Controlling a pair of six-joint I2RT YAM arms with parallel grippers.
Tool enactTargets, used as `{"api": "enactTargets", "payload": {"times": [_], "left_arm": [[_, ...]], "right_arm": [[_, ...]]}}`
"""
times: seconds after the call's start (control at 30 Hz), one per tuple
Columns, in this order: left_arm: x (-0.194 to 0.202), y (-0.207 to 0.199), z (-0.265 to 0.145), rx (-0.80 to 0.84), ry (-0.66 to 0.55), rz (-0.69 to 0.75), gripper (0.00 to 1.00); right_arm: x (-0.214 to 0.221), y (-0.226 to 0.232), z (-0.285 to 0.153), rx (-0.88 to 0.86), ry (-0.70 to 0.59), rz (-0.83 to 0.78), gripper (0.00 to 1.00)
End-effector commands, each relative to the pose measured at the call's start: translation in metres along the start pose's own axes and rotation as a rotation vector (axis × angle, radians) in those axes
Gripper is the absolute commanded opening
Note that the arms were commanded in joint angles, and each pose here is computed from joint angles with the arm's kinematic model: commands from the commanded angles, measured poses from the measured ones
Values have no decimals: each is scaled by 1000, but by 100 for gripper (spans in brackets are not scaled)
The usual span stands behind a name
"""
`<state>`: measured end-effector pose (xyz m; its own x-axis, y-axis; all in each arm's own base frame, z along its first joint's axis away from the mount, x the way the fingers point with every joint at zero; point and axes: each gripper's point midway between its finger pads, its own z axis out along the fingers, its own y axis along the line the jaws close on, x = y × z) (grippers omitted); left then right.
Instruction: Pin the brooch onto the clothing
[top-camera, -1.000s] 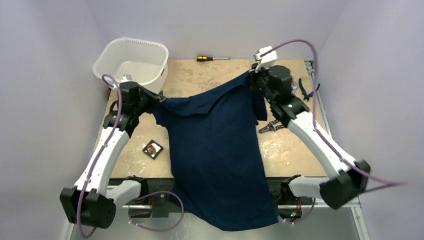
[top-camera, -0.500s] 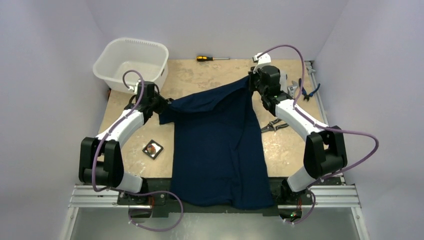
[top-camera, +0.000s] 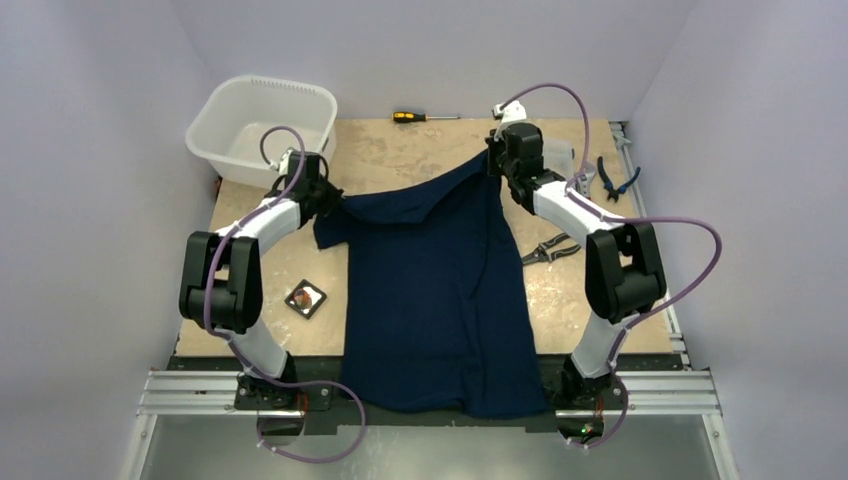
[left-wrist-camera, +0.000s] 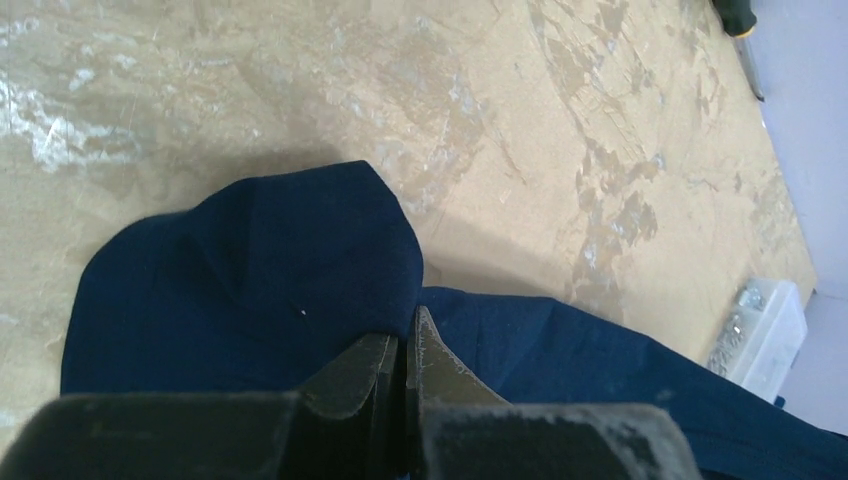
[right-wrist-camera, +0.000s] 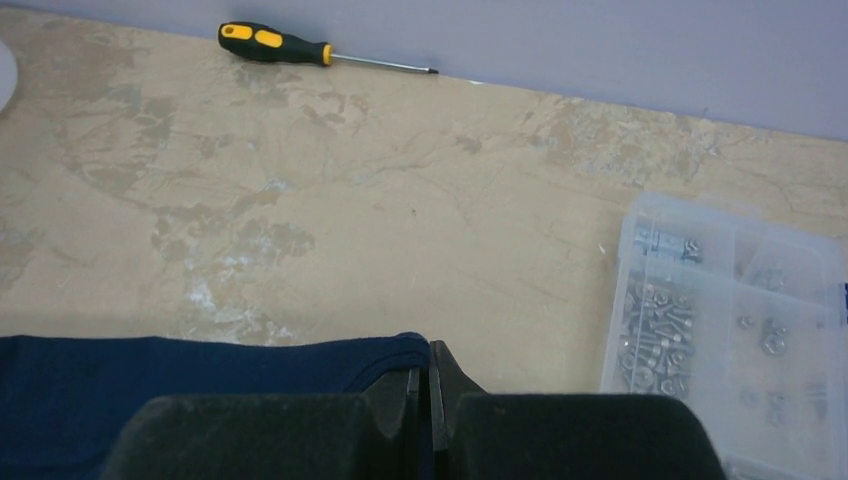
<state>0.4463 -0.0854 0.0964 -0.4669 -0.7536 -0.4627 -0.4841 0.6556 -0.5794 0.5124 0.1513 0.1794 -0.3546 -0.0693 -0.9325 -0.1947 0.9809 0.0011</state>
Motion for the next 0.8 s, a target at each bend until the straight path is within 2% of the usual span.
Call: {"api": "enactTargets", "payload": {"times": [0.0, 0.1, 0.2, 0.23, 0.27, 0.33, 0.4, 0.47, 0.53, 0.77], "left_arm": [[-33, -15, 15, 8, -95, 17, 0], [-38, -14, 24, -17, -109, 15, 0], [-45, -11, 32, -55, -122, 1, 7], [-46, -11, 34, -60, -120, -3, 9], [-46, -12, 36, -61, -115, -5, 12], [-47, -16, 36, -51, -109, -3, 29], [-47, -23, 31, -28, -105, 24, 55], [-48, -29, 22, -15, -112, 73, 66], [-48, -37, 11, -4, -119, 142, 69], [-31, -46, -27, -37, -125, 403, 65]], "right_arm": [[-25, -12, 18, 49, -58, 33, 0], [-23, -16, 37, 59, -52, 46, 0], [-11, -19, 59, 68, -23, 67, 1], [-7, -19, 68, 67, -13, 79, 13], [-2, -18, 76, 58, -1, 89, 34], [11, -14, 92, 37, 28, 97, 67], [8, -11, 98, 27, 30, 102, 78], [-3, -11, 96, 24, 9, 104, 83], [-19, -11, 88, 21, -18, 100, 85], [-56, -19, 44, 42, -62, 77, 89]]}}
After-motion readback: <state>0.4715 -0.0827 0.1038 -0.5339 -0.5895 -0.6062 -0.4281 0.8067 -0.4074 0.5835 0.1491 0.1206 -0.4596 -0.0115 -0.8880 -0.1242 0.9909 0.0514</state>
